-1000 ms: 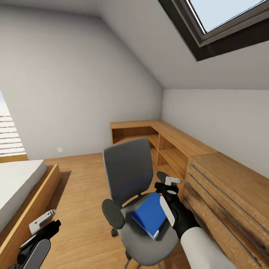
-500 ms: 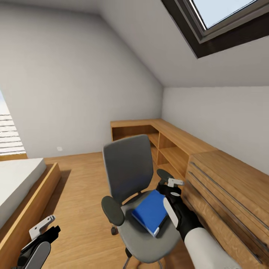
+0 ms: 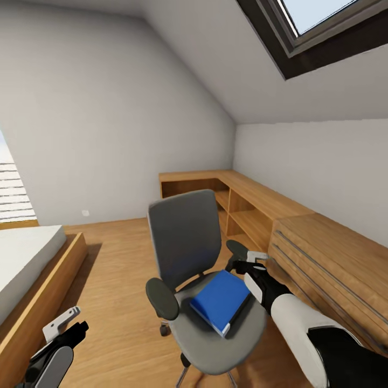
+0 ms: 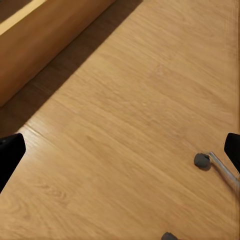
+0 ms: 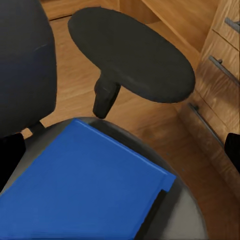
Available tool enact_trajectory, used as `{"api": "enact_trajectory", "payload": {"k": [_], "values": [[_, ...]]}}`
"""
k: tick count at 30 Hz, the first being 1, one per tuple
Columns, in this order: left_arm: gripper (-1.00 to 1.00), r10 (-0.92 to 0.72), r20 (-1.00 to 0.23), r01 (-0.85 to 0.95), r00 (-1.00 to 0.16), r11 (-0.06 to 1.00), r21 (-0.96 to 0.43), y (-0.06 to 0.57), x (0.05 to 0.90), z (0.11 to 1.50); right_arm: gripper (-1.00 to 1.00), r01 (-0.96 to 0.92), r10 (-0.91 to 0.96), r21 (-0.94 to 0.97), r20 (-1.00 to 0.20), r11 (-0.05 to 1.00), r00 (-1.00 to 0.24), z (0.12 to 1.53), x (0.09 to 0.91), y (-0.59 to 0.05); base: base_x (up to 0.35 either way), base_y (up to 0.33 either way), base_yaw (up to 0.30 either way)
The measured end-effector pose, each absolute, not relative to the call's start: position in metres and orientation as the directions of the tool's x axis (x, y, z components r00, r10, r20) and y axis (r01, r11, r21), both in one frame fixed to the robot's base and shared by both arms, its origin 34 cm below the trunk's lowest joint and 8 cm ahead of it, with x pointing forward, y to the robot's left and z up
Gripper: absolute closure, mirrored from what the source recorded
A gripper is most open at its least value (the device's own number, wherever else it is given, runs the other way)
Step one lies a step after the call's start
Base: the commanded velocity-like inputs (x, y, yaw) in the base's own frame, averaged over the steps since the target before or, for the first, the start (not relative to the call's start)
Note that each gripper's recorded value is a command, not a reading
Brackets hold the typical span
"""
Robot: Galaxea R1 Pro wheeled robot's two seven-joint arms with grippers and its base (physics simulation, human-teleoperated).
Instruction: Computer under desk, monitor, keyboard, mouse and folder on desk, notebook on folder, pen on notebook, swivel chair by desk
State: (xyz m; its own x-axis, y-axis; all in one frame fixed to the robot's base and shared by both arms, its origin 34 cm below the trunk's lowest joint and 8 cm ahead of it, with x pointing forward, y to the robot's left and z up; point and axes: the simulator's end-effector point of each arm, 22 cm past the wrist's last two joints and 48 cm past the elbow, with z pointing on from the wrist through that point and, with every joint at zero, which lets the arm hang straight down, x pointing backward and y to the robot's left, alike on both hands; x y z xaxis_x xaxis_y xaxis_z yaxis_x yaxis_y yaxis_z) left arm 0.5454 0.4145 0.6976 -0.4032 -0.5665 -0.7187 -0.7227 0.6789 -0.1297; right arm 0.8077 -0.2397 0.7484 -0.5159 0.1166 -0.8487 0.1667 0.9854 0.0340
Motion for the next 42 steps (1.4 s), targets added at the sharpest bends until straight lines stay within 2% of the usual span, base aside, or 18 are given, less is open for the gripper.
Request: {"api": "enact_trajectory", "payload": {"k": [2, 4, 8, 42], "values": [[-1.0, -0.565, -0.728, -0.714, -0.389, 0.684, -0.15, 0.411, 0.55, 0.703, -1.0, 0.142, 0.125, 0.058, -0.841, 0.988, -0.526, 0.74, 0.806, -0.232, 0.0, 0.0, 0.0], [-1.0, -0.564, -0.735, -0.708, -0.377, 0.687, -0.164, 0.409, 0.553, 0.707, -1.0, 0.091, 0.127, 0.092, -0.822, 0.992, -0.555, 0.723, 0.798, -0.197, 0.0, 0.0, 0.0], [-1.0, -0.565, -0.736, -0.705, -0.373, 0.688, -0.172, 0.406, 0.553, 0.702, -1.0, 0.074, 0.134, 0.112, -0.813, 0.991, -0.566, 0.711, 0.793, -0.18, 0.0, 0.0, 0.0], [-1.0, -0.548, -0.73, -0.675, -0.407, 0.719, -0.164, 0.387, 0.545, 0.629, -1.0, 0.08, 0.158, 0.136, -0.825, 0.987, -0.543, 0.653, 0.789, -0.176, 0.0, 0.0, 0.026]]}}
